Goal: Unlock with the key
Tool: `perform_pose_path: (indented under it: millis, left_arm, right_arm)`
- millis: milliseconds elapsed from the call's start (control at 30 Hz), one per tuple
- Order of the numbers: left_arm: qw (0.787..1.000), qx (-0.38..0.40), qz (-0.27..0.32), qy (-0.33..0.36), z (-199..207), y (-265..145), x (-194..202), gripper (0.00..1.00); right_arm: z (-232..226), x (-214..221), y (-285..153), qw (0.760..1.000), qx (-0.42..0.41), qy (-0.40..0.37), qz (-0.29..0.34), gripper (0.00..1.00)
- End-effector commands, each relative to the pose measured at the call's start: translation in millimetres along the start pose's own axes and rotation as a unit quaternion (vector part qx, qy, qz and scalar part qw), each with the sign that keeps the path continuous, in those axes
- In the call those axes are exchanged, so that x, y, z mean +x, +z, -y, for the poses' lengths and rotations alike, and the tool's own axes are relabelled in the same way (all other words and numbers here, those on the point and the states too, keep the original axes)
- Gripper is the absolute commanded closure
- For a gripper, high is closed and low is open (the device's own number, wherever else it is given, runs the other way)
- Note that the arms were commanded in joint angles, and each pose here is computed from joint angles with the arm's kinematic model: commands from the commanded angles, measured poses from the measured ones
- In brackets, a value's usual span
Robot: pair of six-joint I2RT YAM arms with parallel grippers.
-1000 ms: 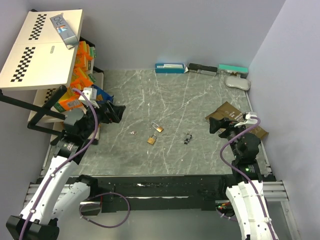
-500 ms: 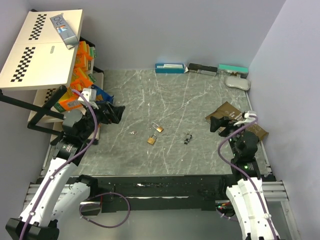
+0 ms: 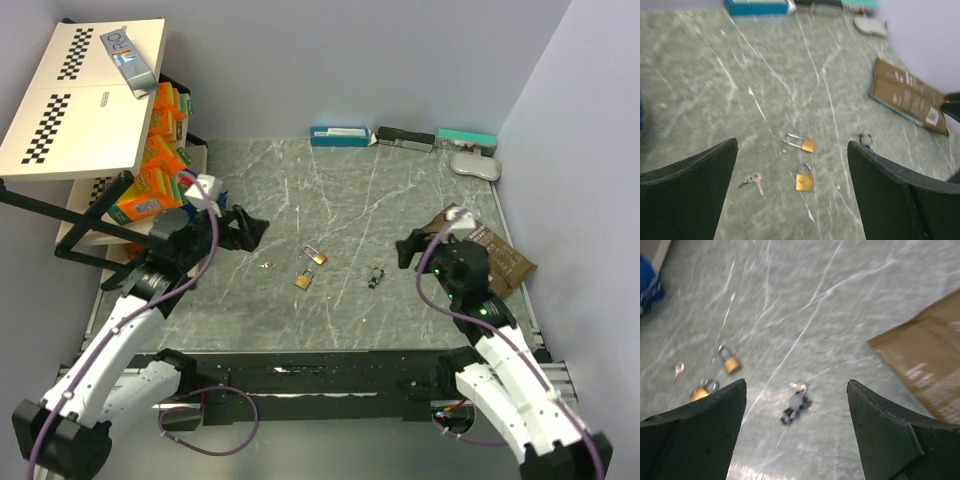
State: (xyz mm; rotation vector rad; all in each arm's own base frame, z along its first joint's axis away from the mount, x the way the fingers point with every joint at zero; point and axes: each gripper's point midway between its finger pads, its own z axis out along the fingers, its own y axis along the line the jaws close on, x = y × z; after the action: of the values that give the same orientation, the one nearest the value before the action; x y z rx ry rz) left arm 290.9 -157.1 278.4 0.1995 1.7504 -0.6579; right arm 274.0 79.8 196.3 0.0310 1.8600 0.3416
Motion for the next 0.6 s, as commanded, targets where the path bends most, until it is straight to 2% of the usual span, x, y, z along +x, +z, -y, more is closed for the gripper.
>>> perform_pose_path:
  millis: [0, 167, 333, 567]
  left_arm:
    - [1.000, 0.016, 0.009, 0.017, 26.2, 11.6, -22.6, 0.03]
    - [0.998, 0.066, -0.005, -0.003, 54.3, 30.4, -25.1, 0.01]
    - [0.999, 0.038, -0.031, -0.007, 37.5, 32.9, 5.0, 0.01]
    - [0.999, 0.042, -0.027, -0.011, 39.0, 28.2, 6.0, 0.01]
  right_arm:
    - [-15.0, 4.9, 12.6, 0.999, 0.006, -0.031, -0.036, 0.14]
    - [-38.2, 25.5, 30.4, 0.995, -0.009, -0.019, -0.099, 0.18]
    - [-31.9, 43.3, 45.5, 0.989, 0.027, -0.017, -0.141, 0.19]
    - [-33.3, 58.0, 70.8, 0.982, 0.044, -0.018, -0.182, 0.23]
